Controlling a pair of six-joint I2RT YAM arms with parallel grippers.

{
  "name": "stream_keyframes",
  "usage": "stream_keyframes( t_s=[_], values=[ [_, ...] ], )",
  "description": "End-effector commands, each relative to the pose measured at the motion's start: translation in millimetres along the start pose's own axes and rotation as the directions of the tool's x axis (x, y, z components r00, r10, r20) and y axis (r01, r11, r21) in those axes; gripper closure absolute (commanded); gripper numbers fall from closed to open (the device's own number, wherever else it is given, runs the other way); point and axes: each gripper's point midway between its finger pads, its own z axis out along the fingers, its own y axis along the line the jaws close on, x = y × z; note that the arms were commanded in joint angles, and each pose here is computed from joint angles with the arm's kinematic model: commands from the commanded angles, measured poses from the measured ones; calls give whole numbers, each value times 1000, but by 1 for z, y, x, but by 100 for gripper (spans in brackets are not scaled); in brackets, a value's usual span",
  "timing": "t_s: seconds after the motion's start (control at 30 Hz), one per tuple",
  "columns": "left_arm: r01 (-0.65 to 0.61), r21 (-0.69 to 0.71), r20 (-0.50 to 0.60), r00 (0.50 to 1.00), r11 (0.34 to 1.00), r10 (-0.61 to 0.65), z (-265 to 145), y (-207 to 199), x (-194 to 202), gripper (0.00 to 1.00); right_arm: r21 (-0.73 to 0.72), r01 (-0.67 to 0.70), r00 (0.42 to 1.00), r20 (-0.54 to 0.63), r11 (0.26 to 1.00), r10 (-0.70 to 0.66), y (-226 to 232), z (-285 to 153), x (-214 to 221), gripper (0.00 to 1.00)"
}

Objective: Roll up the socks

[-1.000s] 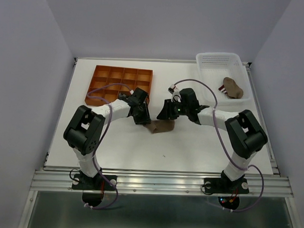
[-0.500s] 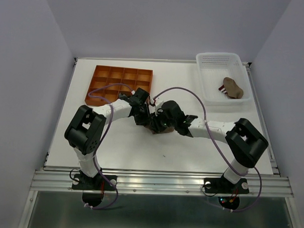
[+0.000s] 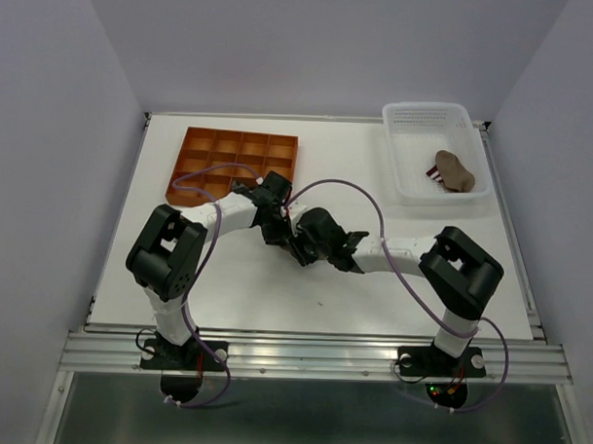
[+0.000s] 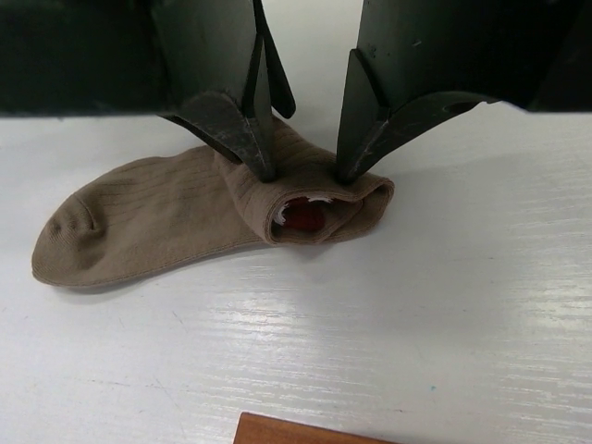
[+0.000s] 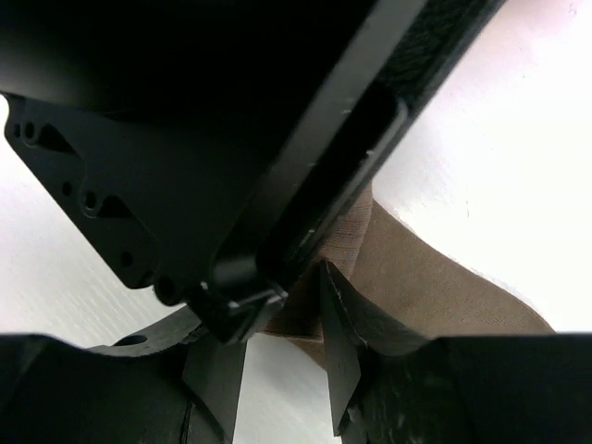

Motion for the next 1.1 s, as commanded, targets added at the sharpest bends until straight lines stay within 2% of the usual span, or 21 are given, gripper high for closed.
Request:
stream_keyframes(
  t_s=[0.0,0.7,1.07],
  values=[
    [-11,3,-11,1000,1000,11,-5,-7,-1,57,45,82,996,42,996,-84,2,2,-19,59],
    [14,16,-11,1000,1000,-14,-6,-11,-1,57,230,298,953,-13,927,-303,12,6,-11,58],
    [19,21,-1,1000,1000,-19,-8,-12,-3,57,124,350,932,48,928,-358,37,-3,-17,58]
  ],
)
